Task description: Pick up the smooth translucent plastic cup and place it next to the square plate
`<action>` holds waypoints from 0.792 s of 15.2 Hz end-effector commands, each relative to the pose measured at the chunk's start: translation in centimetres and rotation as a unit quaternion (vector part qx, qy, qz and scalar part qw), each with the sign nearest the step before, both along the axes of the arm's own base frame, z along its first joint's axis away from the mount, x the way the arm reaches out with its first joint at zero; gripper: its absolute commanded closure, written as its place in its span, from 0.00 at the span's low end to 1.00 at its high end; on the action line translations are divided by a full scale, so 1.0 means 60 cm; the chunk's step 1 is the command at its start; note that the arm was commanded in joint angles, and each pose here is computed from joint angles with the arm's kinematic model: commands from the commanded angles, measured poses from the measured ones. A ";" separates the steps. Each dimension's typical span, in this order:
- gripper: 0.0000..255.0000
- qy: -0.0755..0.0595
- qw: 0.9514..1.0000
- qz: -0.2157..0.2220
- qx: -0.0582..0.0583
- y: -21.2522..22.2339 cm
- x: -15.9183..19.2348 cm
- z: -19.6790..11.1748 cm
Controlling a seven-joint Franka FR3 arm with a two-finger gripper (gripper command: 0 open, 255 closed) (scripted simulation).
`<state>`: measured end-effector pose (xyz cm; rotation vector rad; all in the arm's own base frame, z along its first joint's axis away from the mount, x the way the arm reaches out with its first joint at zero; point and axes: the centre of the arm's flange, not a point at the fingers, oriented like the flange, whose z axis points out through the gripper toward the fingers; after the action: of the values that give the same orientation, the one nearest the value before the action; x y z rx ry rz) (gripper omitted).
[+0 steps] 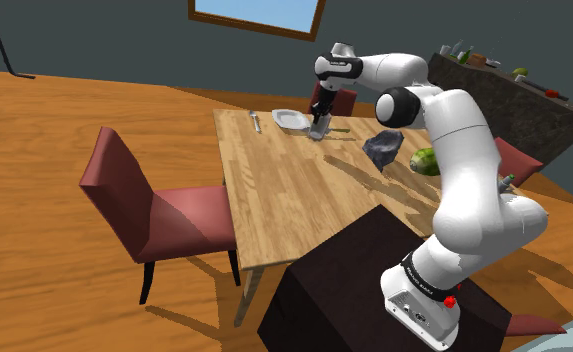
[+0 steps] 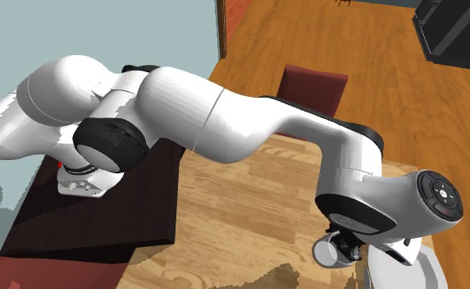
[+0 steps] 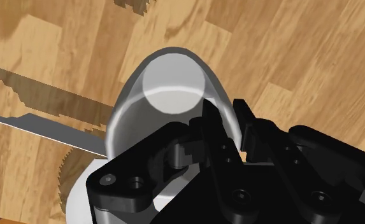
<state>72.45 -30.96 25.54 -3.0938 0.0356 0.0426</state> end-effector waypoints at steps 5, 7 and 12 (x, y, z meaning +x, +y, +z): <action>1.00 0.000 1.000 0.000 0.000 -0.001 0.000 -0.052; 1.00 0.000 1.000 0.000 0.000 -0.001 0.000 -0.069; 1.00 0.000 1.000 0.000 0.000 -0.001 0.000 -0.099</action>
<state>72.47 -30.97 19.75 -3.0935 0.0353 0.0428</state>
